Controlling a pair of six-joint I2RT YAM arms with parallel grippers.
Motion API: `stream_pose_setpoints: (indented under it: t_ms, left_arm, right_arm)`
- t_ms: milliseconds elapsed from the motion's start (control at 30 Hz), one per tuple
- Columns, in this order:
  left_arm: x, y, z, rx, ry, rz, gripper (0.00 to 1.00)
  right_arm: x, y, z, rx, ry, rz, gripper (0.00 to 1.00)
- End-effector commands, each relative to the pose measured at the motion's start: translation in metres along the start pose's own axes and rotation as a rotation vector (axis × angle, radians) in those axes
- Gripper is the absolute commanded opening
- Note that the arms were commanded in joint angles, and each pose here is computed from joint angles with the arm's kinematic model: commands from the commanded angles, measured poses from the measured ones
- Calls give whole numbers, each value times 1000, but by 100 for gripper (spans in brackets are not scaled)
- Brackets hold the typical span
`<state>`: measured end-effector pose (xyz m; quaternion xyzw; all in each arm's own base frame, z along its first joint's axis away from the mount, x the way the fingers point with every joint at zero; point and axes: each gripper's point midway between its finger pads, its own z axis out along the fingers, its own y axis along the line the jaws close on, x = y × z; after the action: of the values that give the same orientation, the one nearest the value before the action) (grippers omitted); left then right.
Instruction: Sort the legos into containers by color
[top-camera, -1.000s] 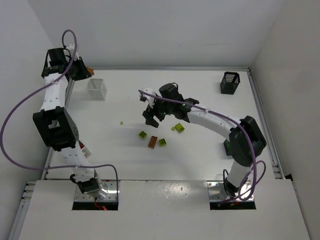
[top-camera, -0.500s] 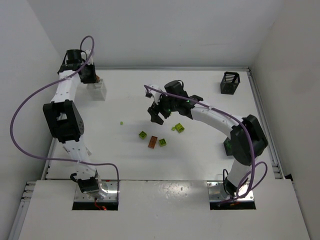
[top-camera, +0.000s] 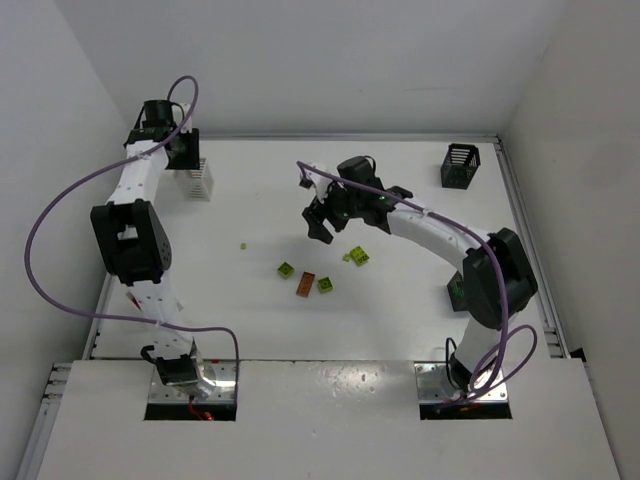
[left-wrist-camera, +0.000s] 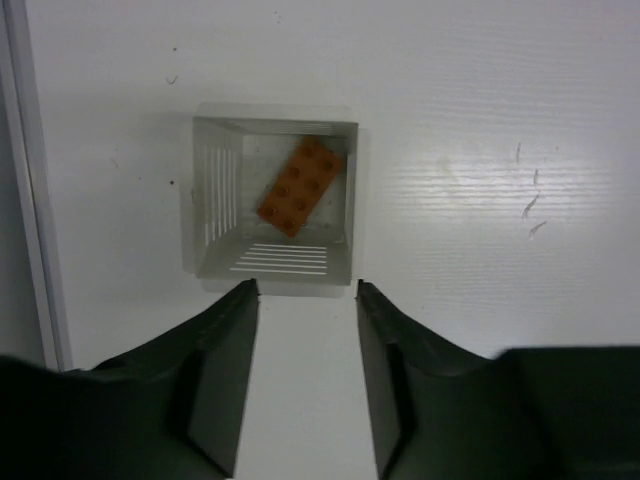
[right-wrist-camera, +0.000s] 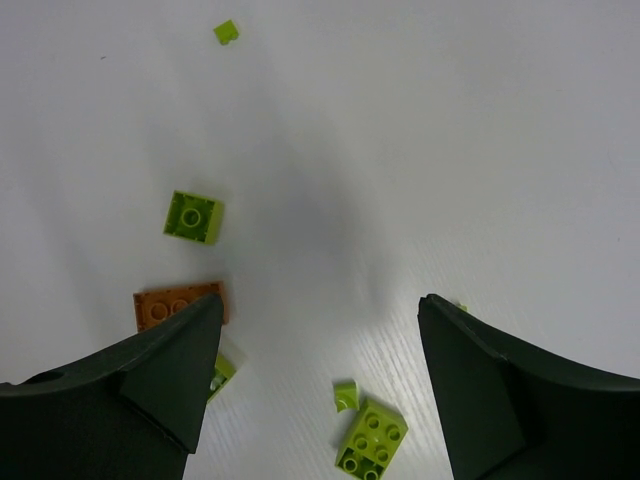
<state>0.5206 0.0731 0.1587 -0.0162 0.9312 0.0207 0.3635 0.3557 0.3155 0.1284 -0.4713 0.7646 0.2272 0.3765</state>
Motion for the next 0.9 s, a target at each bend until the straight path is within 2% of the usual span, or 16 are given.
stream_pose_setpoints:
  t_ms: [0,67,100,167,200,333,400,467,533,633,833,867]
  left_arm:
    - [-29,-5,-40,73,-109,-30,54]
    - [-34,-16,-57,161,-156,18,54]
    - [-34,-41,-81,269,-189,53,55]
    - [-31,-69,-105,366,-232,132,57]
    - [-18,-100,-125,446,-241,218,57]
    - [40,-156,-148,606,-167,361,57]
    - [52,-163,-167,658,-178,349,57]
    - [70,-169,-173,742,-162,291,58]
    - [63,-160,-185,761,-213,212,59]
    - [64,-156,-206,877,-253,148,64]
    - [61,-134,-218,945,-270,40,68]
    - [59,-126,-221,933,-288,29,68]
  right_arm:
    - [-27,-5,-13,15,-85,-7,79]
    - [-24,-6,-12,27,-82,23,79]
    - [-23,-13,-13,46,-79,39,79]
    - [-15,-16,-16,54,-70,63,79]
    - [-5,-21,-19,49,-54,87,79]
    - [25,6,-30,-125,16,77,75]
    - [49,23,-34,-192,60,-30,75]
    - [49,45,-46,-244,21,-188,78]
    - [64,66,-47,-303,-39,-347,82]
    - [74,93,-45,-423,-68,-543,82]
    - [58,115,0,-573,-141,-784,82]
    - [44,116,6,-584,-167,-819,82]
